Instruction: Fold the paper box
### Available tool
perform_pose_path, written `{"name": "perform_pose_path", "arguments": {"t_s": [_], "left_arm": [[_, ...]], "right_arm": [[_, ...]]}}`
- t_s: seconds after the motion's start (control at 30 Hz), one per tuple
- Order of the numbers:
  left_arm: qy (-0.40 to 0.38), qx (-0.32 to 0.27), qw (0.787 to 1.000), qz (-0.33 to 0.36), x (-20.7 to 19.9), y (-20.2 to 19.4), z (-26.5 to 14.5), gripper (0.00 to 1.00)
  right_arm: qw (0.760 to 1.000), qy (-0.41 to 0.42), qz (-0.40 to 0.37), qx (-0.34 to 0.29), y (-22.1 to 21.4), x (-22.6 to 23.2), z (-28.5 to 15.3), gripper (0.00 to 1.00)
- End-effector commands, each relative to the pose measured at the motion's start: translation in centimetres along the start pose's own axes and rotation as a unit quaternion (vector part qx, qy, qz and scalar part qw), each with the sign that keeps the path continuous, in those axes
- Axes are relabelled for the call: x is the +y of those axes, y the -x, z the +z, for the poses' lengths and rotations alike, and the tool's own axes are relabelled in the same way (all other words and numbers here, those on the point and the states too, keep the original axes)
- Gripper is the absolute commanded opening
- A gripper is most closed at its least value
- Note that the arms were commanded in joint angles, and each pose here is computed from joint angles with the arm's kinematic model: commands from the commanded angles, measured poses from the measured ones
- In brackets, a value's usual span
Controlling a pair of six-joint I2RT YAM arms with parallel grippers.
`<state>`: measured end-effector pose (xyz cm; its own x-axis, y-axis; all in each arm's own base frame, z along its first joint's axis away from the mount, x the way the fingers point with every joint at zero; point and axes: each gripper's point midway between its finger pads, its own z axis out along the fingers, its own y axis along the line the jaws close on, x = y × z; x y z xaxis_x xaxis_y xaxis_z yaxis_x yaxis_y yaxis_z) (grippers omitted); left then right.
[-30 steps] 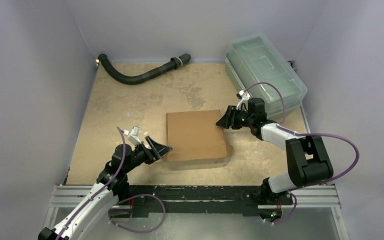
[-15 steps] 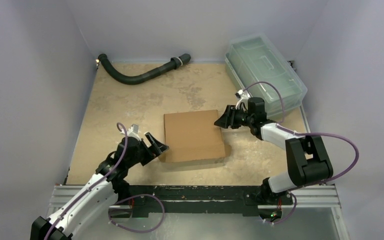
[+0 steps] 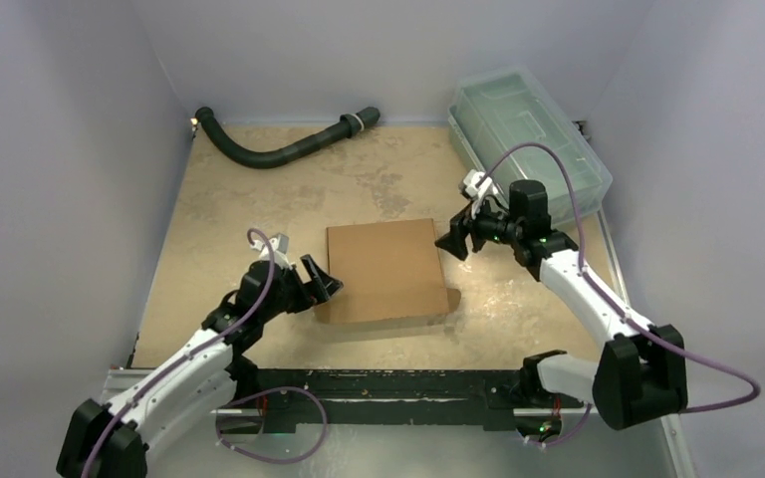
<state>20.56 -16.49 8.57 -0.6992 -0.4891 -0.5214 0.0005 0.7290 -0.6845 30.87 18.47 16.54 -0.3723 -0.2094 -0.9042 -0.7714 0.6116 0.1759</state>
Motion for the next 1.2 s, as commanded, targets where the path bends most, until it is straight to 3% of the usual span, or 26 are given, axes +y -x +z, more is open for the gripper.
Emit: {"name": "perform_pose_path", "arguments": {"t_s": [0.0,0.1,0.13,0.53,0.77,0.93,1.17], "left_arm": [[-0.036,-0.037,0.997,0.054,-2.8,3.2,1.6,0.85],[-0.021,-0.037,0.997,0.06,-2.2,4.1,2.7,0.84],[-0.018,-0.039,0.997,0.058,-1.8,4.4,3.0,0.84],[-0.02,-0.031,0.999,0.037,-1.1,5.4,5.3,0.62],[-0.022,-0.036,0.998,0.037,-2.0,7.1,5.2,0.59],[0.094,-0.029,0.994,0.045,0.4,8.6,4.7,0.33],[0.119,-0.021,0.99,0.068,0.0,10.0,4.6,0.22]], "right_arm": [[0.966,0.122,-0.224,0.028,-1.0,3.7,-2.5,0.74],[0.93,0.196,-0.31,0.017,-3.2,6.3,-3.6,0.98],[0.921,0.207,-0.328,0.013,-3.8,6.9,-3.9,0.99],[0.909,0.22,-0.354,0.016,-5.0,8.0,-3.2,0.99],[0.91,0.213,-0.356,0.016,-4.8,7.8,-3.1,0.99],[0.91,0.213,-0.354,0.016,-4.7,7.9,-3.1,0.99],[0.911,0.214,-0.353,0.02,-4.8,7.9,-3.0,0.99]]}}
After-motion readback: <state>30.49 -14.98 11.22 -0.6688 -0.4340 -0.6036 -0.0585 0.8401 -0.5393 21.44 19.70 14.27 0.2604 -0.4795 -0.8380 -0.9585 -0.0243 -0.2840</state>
